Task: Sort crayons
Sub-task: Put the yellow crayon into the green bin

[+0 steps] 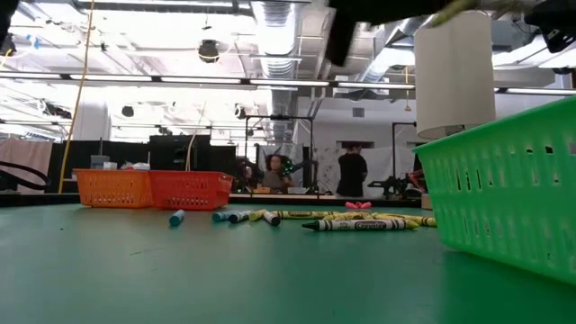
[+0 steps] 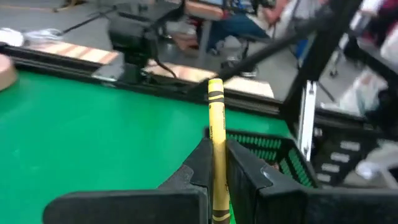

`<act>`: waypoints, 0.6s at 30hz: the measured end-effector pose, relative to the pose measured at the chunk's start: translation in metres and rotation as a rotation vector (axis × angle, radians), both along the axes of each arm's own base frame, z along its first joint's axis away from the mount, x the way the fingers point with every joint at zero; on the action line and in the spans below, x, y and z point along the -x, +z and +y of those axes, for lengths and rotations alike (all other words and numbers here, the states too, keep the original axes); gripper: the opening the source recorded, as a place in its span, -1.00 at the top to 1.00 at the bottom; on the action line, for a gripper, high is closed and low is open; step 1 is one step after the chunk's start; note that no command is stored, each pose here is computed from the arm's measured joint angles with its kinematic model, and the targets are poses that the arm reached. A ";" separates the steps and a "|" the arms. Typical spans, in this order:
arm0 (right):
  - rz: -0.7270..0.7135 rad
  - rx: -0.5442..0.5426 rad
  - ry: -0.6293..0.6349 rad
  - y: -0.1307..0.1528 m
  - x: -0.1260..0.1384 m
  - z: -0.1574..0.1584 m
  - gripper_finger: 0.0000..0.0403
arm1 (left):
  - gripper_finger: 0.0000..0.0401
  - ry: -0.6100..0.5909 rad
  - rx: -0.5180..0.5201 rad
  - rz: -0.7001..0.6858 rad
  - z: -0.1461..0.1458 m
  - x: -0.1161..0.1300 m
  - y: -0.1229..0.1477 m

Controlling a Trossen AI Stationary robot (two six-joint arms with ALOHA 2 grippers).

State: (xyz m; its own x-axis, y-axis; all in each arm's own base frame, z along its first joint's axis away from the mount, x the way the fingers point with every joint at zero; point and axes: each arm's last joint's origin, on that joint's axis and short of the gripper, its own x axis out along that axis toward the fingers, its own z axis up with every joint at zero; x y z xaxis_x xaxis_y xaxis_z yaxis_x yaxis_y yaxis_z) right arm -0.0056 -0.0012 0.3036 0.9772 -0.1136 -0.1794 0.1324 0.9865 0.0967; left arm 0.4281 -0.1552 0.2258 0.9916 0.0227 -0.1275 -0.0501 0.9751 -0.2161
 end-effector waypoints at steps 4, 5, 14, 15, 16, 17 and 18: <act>0.000 0.000 -0.002 0.000 0.000 0.000 0.66 | 0.93 -0.122 -0.083 0.006 -0.010 -0.018 -0.010; 0.000 0.000 -0.001 0.000 0.000 0.000 0.66 | 0.93 -0.147 -0.099 0.005 -0.013 -0.022 -0.012; 0.000 0.001 -0.005 0.000 0.000 0.000 0.66 | 0.93 -0.414 -0.287 0.031 -0.030 -0.045 -0.026; 0.000 0.001 -0.005 0.000 0.000 0.000 0.66 | 0.93 -0.440 -0.328 0.061 -0.030 -0.044 -0.029; 0.000 0.001 -0.006 0.000 0.000 0.000 0.66 | 0.93 -0.463 -0.365 0.083 -0.031 -0.044 -0.031; 0.000 0.001 -0.006 0.000 0.000 0.000 0.66 | 0.93 -0.477 -0.400 0.098 -0.031 -0.043 -0.033; 0.000 0.001 -0.006 0.000 0.000 0.000 0.66 | 0.93 -0.493 -0.437 0.116 -0.031 -0.042 -0.035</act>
